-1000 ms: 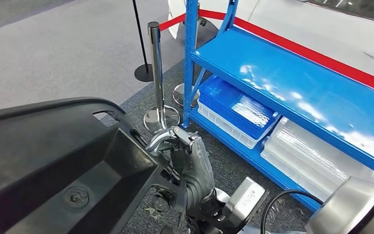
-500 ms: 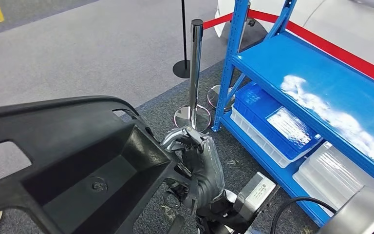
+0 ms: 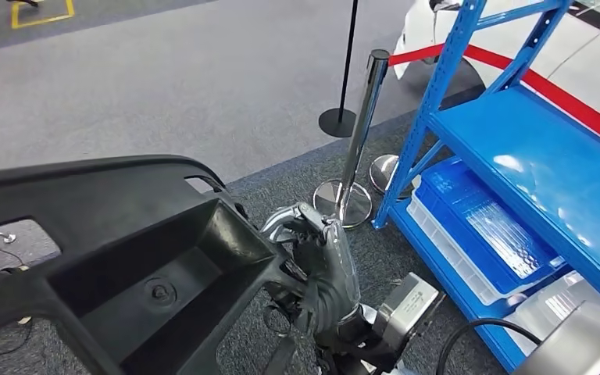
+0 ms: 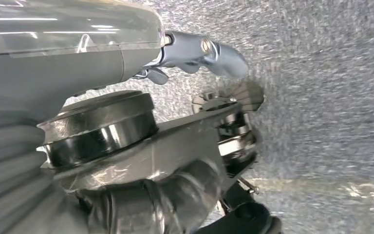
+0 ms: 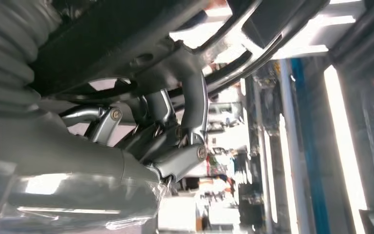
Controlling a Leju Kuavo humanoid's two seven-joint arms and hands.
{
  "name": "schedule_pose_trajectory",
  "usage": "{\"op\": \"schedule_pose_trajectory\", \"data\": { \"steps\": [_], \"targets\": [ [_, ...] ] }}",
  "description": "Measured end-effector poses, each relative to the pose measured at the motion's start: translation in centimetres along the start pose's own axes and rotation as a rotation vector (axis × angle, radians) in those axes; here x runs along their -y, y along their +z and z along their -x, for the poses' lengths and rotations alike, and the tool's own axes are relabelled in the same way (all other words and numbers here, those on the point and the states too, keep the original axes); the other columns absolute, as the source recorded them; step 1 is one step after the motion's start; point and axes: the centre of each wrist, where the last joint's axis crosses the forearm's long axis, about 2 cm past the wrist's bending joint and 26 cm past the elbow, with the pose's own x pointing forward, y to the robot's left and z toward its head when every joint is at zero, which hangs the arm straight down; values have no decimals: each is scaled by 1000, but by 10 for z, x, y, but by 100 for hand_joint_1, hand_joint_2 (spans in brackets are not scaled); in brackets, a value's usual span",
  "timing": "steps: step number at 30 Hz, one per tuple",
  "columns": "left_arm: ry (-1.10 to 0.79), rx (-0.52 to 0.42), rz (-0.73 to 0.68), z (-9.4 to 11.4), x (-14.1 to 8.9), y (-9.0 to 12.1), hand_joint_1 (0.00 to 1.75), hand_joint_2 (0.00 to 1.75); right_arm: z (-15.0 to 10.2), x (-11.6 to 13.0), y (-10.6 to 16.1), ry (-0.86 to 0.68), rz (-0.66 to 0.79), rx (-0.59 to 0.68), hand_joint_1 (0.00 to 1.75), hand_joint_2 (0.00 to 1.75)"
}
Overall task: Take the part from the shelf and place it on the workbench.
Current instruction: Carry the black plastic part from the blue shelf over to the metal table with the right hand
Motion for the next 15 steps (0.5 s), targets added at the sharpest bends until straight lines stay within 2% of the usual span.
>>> {"op": "schedule_pose_trajectory", "data": {
  "steps": [5,8,11,15],
  "targets": [
    [-43,-32,-34,-1,1,0,0,175,1,1,1,2,-1,-21,175,175],
    [-63,-36,-53,-11,7,0,0,175,2,0,1,3,-2,-29,175,175],
    [-61,-28,-37,-20,15,0,0,175,2,0,-1,3,-2,-33,175,175],
    [-56,-6,2,-20,19,1,0,175,3,-1,-1,2,-1,-33,175,175]
  ]
}}
